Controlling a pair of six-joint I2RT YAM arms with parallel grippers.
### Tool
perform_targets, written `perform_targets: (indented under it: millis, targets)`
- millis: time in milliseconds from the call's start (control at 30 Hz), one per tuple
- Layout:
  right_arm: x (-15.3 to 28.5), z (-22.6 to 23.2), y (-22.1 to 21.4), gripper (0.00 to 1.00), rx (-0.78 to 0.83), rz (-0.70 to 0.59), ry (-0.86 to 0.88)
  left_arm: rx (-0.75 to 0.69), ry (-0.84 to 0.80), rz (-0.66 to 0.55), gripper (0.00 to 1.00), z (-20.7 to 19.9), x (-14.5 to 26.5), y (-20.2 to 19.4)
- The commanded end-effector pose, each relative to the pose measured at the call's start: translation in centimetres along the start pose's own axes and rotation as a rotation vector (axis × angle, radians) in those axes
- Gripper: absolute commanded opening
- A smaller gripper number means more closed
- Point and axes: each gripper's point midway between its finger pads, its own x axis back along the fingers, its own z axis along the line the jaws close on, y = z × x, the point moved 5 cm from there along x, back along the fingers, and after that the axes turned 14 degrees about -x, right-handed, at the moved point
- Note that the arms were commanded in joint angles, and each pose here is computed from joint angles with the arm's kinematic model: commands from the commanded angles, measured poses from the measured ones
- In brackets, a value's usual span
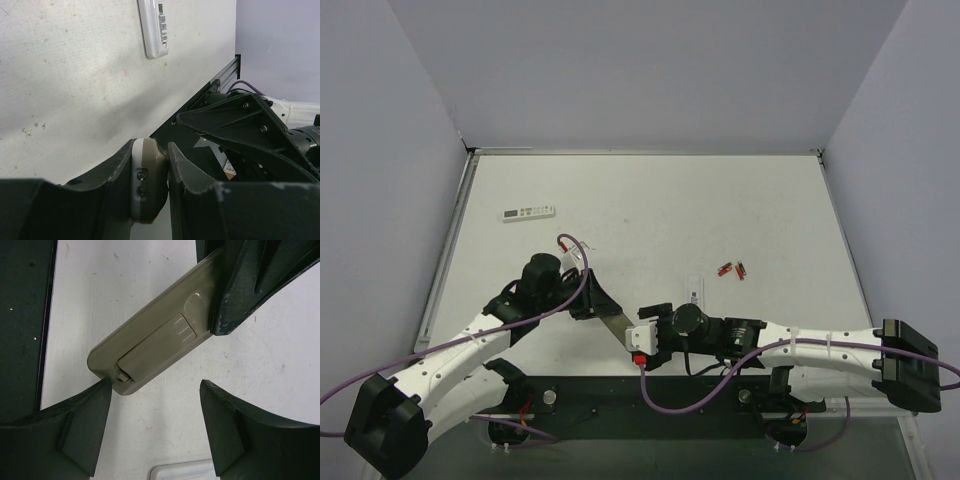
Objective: Load the batteries into the remote control
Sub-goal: Remove the battery cover from the remote control.
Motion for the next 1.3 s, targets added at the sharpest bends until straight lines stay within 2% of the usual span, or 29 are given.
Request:
perform_targets:
  millis: [0,767,1000,1267]
  targets:
    - [-0.3,-1.1,2.1,0.65,0.023,-0.062,-0.045,-0.061,-0.085,-0.064,0.0,-2.6,0.7,2.1]
    - [-0.6,-1.7,3.2,0.59,0.031,-0.088,-0.069,-0.086,-0.061,-0.047,0.0,-2.7,0.5,1.8]
    - [0.0,-3.1,3.7,0.51,0.054,-0.158,-0.196,-0.074,-0.042,-0.018,0.0,-2.1,0.3,1.2]
    - [0.3,-4.5,4.3,0.47,0.091,-0.202,-0.303,-0.049,-0.004,0.039,0.0,-1.0,-0.3,0.2]
